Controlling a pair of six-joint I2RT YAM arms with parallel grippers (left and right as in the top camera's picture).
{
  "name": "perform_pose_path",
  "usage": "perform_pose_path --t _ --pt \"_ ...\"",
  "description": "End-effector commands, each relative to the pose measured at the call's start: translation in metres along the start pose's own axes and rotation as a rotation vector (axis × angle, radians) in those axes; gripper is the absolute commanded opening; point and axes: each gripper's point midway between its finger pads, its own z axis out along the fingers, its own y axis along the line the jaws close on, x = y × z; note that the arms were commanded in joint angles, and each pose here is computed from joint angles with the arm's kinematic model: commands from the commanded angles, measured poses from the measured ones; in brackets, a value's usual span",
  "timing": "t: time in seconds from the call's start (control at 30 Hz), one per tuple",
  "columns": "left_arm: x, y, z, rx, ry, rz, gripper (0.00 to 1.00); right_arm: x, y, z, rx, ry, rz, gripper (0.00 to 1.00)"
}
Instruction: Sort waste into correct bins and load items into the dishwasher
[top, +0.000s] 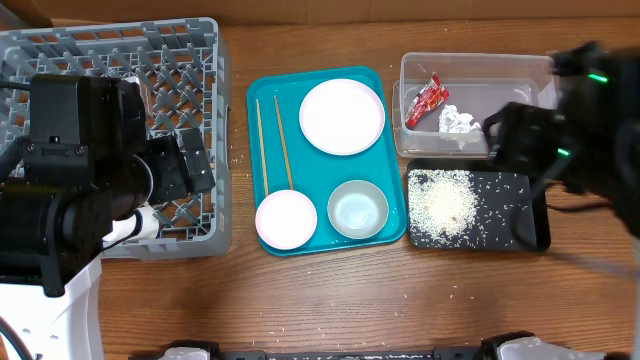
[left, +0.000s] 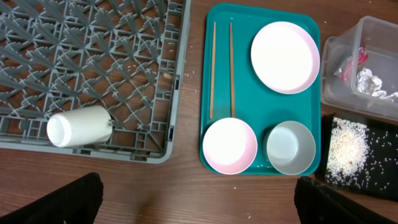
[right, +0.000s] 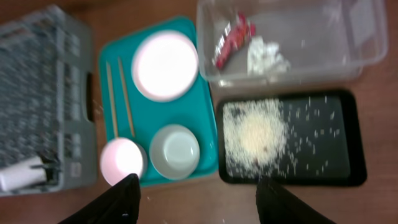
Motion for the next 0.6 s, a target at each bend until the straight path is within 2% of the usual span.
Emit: perform_pose_path --t 0.0,0.2,0.3,0.43,0.5,0.57 --pt "-0.001 0.003 0.003 -0.015 0.004 0.005 1.0 0.021 0.005 0.031 0.01 0.129 -0.004 0.61" --pt "-0.001 0.003 0.003 -0.015 0.004 0.005 1.0 0.053 0.023 0.024 -0.039 0.17 -0.1 0.61" --pt "-0.001 0.003 0.003 -0.015 0.004 0.005 1.0 0.065 0.023 0.008 -0.035 0.116 -0.159 0.62" --pt "-0.001 0.003 0.003 -0.015 0.004 0.005 1.0 0.075 0.004 -0.001 0.023 0.012 -0.128 0.63" --pt "-0.001 0.003 0.003 -0.015 0.004 0.005 1.0 0.084 -0.002 0.005 0.012 -0.013 -0.105 0.65" --pt "-0.001 0.003 0.003 -0.015 0.004 0.005 1.0 0.094 -0.008 0.014 0.005 -0.023 -0.104 0.75"
